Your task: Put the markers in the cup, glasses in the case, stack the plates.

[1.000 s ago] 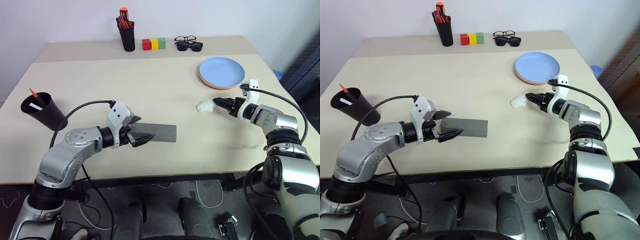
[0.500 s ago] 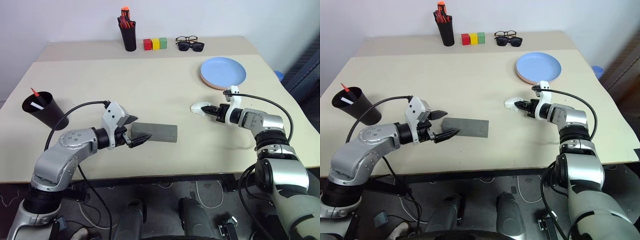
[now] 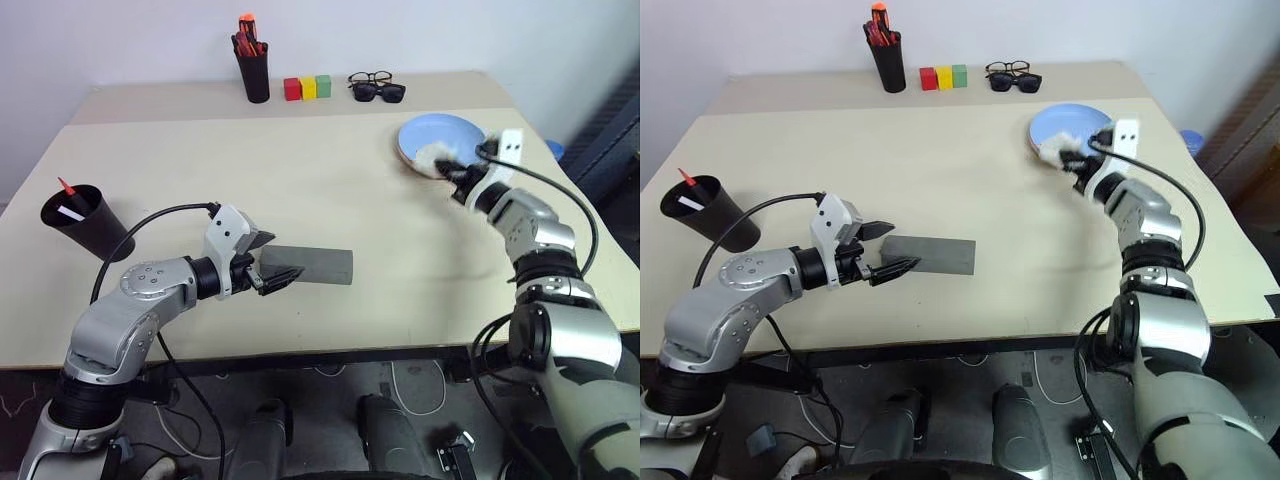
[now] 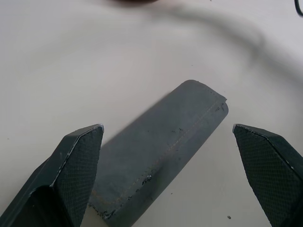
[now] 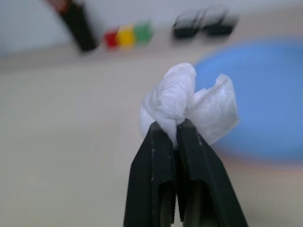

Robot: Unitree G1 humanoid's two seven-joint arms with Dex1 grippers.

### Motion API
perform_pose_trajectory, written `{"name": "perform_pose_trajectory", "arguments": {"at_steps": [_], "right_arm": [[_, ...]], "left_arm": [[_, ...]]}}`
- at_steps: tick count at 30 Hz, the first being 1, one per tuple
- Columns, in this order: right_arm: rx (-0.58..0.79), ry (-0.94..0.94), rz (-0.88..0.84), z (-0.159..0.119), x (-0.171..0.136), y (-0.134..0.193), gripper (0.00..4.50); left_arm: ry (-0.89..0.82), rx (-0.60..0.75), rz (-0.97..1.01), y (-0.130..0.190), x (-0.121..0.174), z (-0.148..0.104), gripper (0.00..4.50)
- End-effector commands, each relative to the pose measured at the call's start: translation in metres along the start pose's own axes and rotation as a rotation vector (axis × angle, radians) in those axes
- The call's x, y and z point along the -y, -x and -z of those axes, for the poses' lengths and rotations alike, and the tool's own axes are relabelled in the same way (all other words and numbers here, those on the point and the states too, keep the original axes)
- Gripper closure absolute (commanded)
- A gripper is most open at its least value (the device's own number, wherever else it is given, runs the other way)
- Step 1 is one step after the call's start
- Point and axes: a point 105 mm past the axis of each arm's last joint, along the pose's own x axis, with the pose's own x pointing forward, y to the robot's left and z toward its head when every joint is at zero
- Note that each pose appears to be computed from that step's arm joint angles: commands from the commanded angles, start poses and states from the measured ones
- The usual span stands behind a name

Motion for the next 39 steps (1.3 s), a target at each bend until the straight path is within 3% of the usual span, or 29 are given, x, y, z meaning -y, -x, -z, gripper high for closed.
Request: {"name": "perform_pose_trajectory", "arguments": {"at_steps": [1,7,14,30,35,37,39], "right_arm": [[0.087,0.102,0.058,-0.023,0.004,-0.005,4.45],[0.104,0.123,0.083,-0.028,0.0,-0.01,4.45],[0.088,0.173,-0.003,-0.024,-0.008,-0.009,4.45],[-0.052,0.177,-0.378,0.015,-0.029,0.023,4.45],[-0.036,0.199,-0.321,0.009,-0.026,0.017,4.45],[-0.014,0.189,-0.251,-0.001,-0.021,0.009,3.91],[0.025,0.205,-0.117,-0.017,-0.011,-0.002,3.09]], "left_arm": [[-0.038,0.04,-0.054,0.01,-0.003,-0.011,0.0],[-0.02,0.04,-0.122,0.023,-0.002,-0.007,0.0],[0.001,0.028,-0.142,0.029,0.002,-0.003,0.0],[0.009,0.008,-0.053,0.015,0.006,0.0,0.0],[0.011,0.005,-0.056,0.017,0.006,0.001,0.0],[0.014,0.006,-0.06,0.019,0.006,0.001,0.0],[0.014,0.004,-0.066,0.021,0.006,0.001,0.0]]}}
